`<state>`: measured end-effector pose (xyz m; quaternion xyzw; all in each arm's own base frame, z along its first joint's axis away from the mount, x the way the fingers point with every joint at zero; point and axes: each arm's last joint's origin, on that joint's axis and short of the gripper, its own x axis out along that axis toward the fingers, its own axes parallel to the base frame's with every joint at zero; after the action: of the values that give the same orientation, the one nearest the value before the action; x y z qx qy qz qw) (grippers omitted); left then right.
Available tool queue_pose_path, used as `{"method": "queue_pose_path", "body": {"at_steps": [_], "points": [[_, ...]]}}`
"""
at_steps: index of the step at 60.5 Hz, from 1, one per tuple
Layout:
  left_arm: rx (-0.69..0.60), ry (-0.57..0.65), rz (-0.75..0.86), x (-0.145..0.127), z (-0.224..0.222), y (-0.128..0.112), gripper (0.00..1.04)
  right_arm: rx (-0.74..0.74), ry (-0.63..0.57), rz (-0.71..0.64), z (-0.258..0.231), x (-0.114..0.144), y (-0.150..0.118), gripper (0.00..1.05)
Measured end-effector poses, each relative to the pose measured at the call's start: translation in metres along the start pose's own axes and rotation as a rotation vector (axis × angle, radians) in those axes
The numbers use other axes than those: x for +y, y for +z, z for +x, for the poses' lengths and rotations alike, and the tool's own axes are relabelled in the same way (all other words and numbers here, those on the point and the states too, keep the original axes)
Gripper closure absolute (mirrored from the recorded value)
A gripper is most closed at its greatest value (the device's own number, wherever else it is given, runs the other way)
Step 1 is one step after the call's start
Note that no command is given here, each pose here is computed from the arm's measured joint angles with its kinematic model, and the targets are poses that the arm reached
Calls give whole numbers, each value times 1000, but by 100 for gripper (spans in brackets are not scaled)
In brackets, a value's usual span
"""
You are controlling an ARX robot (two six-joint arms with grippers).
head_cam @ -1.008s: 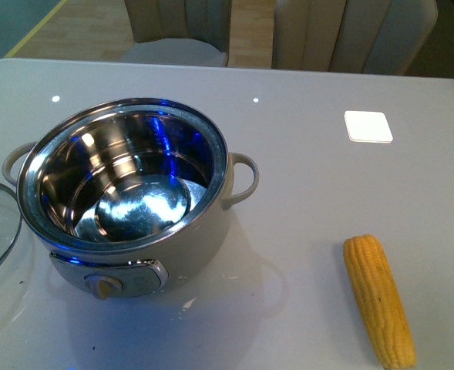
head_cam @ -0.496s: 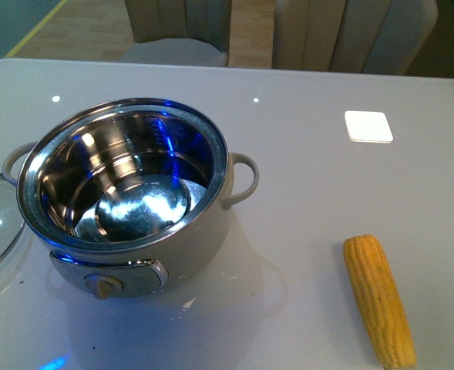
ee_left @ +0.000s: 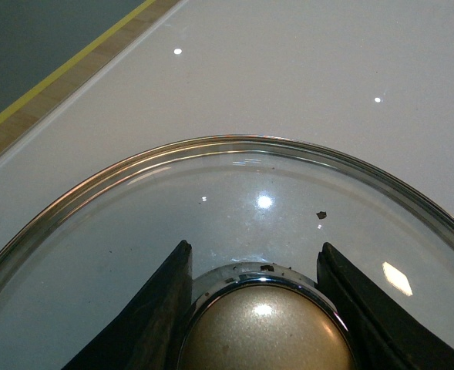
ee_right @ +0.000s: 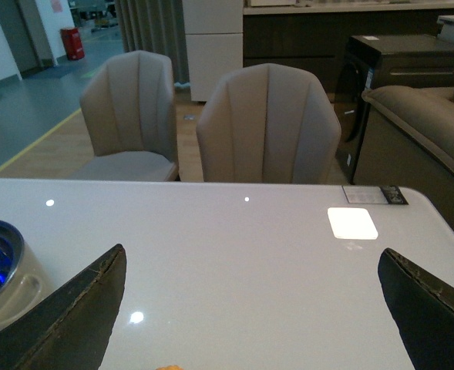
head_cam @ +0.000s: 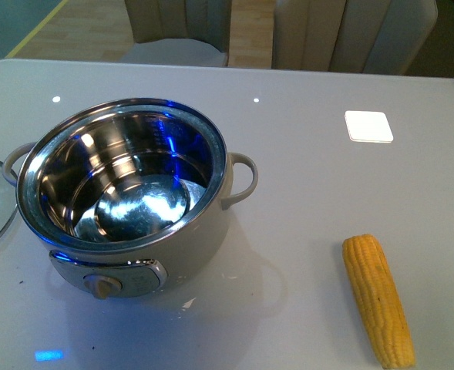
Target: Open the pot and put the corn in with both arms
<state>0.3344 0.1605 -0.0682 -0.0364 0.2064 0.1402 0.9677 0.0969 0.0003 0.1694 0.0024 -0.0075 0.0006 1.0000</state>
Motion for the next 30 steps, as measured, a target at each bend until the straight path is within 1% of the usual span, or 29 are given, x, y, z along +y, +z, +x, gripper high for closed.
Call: {"method": "queue_pose_path", "body": {"at_steps": [9,12,13,16,20,24,26,30], "points": [[1,-2,0,0,0,0,63,0,0,0,0,0,0,9],[1,-2,-7,0,0,0,60,0,0,0,0,0,0,9],[2,-5,-13,0,0,0,56,0,0,0,0,0,0,9],[3,-8,-20,0,0,0,49,0,0,0,0,0,0,9],[4,-17,-24,-1,-1,0,35,0,0,0,0,0,0,9],[5,-18,-24,-1,-2,0,26,0,0,0,0,0,0,9],[9,-18,-26,-1,-3,0,17,0,0,0,0,0,0,9],[18,-15,-29,-2,-7,-1,5,0,0,0,0,0,0,9]]}}
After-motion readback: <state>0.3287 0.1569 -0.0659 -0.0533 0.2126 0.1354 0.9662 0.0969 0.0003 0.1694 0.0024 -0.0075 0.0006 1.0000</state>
